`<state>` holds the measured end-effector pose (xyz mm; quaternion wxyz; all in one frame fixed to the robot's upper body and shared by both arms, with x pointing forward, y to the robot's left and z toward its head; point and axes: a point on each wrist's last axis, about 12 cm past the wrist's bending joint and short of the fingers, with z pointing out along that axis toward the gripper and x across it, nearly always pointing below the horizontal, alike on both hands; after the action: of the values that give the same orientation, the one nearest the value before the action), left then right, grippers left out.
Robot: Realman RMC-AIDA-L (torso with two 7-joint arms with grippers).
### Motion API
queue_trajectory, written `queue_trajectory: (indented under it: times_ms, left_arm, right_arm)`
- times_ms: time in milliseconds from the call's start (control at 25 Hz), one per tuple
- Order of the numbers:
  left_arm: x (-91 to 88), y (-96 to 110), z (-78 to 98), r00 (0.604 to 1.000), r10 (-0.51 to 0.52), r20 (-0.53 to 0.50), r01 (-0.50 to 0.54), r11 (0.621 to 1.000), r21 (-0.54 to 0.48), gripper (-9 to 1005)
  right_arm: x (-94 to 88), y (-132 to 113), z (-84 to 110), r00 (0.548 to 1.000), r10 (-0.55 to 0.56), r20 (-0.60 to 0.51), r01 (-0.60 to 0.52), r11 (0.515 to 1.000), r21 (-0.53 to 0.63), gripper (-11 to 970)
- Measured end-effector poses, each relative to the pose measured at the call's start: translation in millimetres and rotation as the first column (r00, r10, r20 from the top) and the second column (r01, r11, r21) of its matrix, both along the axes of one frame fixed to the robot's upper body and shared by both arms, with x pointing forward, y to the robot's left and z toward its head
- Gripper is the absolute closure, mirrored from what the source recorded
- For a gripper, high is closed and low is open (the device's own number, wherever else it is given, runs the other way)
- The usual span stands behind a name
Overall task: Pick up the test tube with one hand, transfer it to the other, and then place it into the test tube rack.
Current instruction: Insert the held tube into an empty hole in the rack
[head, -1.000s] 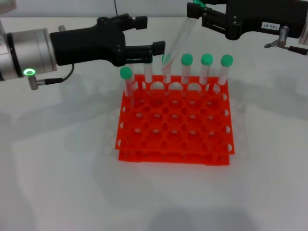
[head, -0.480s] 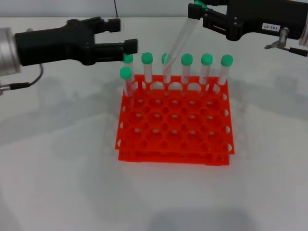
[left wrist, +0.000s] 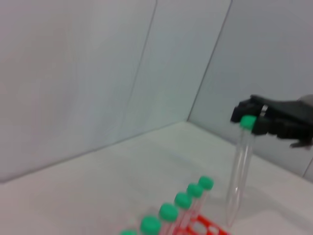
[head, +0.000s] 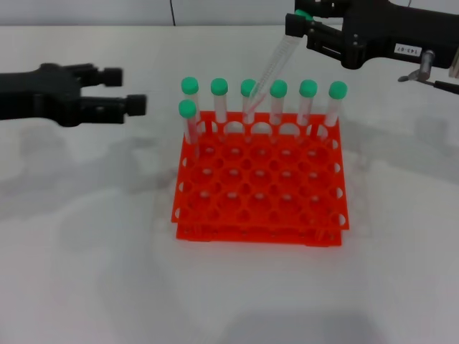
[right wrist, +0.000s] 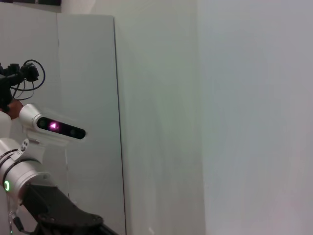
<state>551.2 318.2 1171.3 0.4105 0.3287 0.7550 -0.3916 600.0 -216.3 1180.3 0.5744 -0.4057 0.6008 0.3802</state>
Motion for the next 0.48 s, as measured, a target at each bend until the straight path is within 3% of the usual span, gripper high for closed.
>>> queue_trajectory:
  times_ms: [480]
  left_arm:
    - [-13.0,44.0,-0.5,0.997,0.064,-0.044,-0.055,0.982,0.181,116]
  right_arm:
    - [-2.5,9.3,-5.7,1.000,0.012,-0.015,-0.012,1.000,-0.003,678]
